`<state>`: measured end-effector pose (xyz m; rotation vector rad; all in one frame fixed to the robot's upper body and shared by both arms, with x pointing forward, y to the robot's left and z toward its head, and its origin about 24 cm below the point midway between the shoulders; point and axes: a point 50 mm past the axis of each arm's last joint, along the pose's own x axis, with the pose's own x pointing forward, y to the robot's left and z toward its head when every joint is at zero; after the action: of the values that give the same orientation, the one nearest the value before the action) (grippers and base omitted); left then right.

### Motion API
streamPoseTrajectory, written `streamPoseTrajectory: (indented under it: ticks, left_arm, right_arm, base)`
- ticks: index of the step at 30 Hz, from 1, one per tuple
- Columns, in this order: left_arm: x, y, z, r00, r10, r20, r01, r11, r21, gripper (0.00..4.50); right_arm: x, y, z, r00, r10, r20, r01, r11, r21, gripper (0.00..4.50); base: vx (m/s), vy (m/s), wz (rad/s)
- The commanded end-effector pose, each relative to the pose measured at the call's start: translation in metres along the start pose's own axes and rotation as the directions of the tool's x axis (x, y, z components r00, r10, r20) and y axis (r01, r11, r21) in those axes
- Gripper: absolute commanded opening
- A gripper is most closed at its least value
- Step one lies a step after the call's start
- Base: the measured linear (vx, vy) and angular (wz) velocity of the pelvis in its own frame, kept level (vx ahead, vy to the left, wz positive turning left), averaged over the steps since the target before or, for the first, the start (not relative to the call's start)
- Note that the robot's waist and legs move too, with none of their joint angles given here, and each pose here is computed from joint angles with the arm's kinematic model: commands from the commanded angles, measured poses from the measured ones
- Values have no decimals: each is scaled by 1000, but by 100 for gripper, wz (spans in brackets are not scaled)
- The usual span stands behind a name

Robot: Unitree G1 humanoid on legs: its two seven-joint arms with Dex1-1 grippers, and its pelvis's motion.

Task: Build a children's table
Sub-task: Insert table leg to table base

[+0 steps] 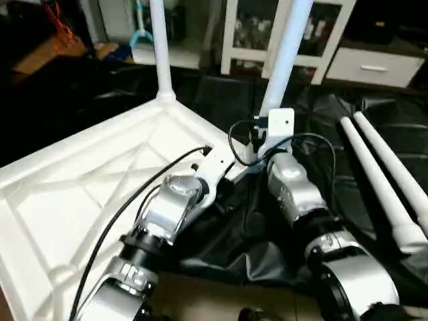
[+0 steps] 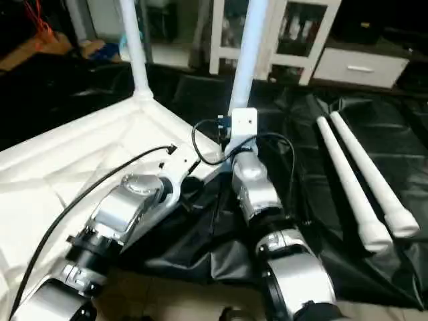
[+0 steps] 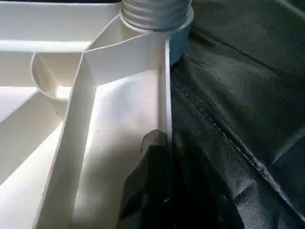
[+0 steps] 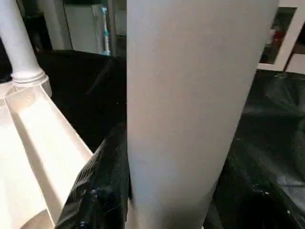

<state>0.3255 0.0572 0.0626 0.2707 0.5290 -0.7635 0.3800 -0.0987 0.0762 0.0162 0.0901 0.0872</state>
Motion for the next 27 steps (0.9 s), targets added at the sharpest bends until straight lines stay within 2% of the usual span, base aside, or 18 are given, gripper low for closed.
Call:
streamPoseTrajectory:
  ticks: [1, 13, 27]
  left_arm:
    - [-7, -10, 32, 989, -81, 120, 75, 996, 57, 0]
    - [-8, -8, 31, 990, -80, 119, 74, 996, 55, 0]
    - [-10, -2, 28, 989, -85, 118, 73, 992, 102, 0]
  right_arm:
    - [-15, -32, -56, 965, -98, -242, 87, 995, -55, 184]
    - [-9, -24, -45, 982, -29, -186, 4, 991, -136, 184]
    - [-9, -19, -45, 985, 14, -174, -37, 991, -130, 184]
  base:
    - [66, 76, -41]
    - [43, 1, -8]
    - [0, 0, 0]
